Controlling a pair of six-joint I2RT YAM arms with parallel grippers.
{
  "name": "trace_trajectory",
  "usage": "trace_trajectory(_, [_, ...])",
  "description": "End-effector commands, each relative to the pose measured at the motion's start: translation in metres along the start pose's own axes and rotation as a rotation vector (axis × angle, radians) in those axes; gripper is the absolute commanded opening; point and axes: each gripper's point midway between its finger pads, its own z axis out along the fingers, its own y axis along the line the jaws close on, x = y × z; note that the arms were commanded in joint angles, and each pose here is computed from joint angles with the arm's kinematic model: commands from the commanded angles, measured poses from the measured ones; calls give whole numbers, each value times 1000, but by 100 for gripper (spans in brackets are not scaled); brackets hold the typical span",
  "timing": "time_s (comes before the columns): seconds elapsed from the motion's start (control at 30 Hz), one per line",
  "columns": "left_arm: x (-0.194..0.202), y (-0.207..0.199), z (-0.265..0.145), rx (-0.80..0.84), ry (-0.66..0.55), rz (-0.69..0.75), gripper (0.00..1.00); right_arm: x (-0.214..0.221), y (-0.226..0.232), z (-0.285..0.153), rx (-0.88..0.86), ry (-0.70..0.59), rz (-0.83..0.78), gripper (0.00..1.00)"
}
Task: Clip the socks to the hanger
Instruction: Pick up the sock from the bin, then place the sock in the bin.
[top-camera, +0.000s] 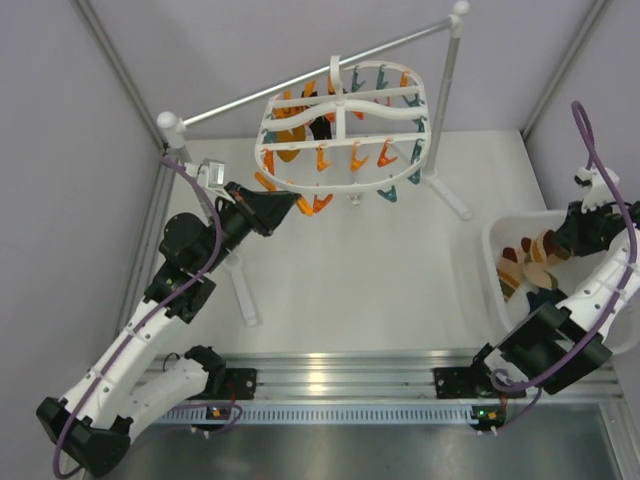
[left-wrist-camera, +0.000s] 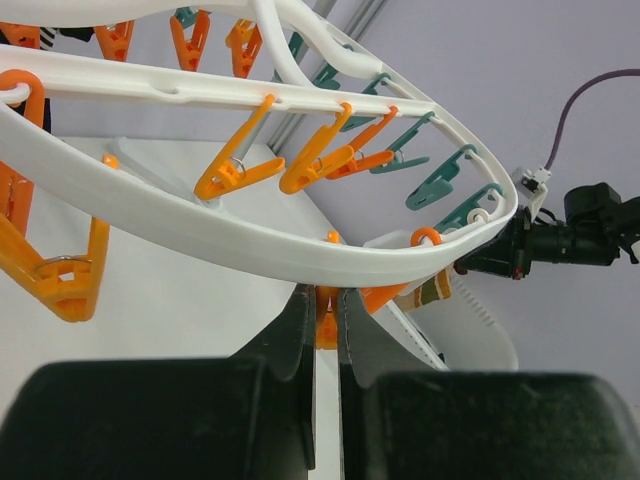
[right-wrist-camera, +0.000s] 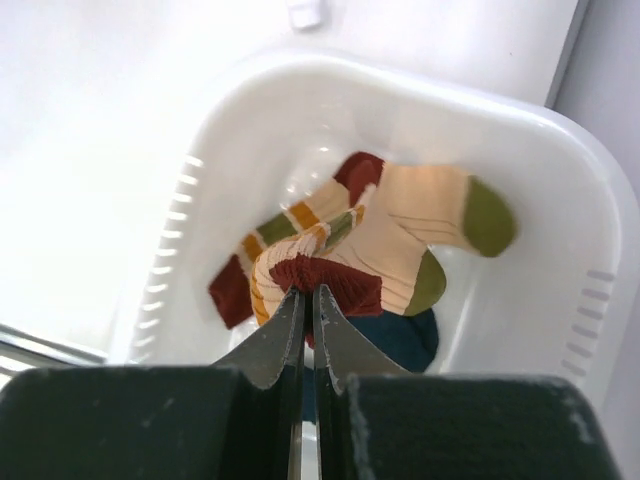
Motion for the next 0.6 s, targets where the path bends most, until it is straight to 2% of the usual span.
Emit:
trace_trajectory(0.0, [-22,-14,-5,38,-70,25,0,-22,54,-25,-125,-98,229,0])
trace_trajectory(0.27, [-20,-14,-3,42,-63,26,0,-111,81,-69,-267,-416,519,0])
trace_trajectory(0.37, [-20,-14,-1,44,-62,26,0,-124,85,-78,-262,-466,594,0])
trace_trajectory(0.47, [-19,-13,-2,43,-61,26,0,-118,68,-82,-73,-454,500,0])
trace_trajectory(0.57, [-18,-13,-4,43,-63,23,0,-96,35,-85,176,-365,477,0])
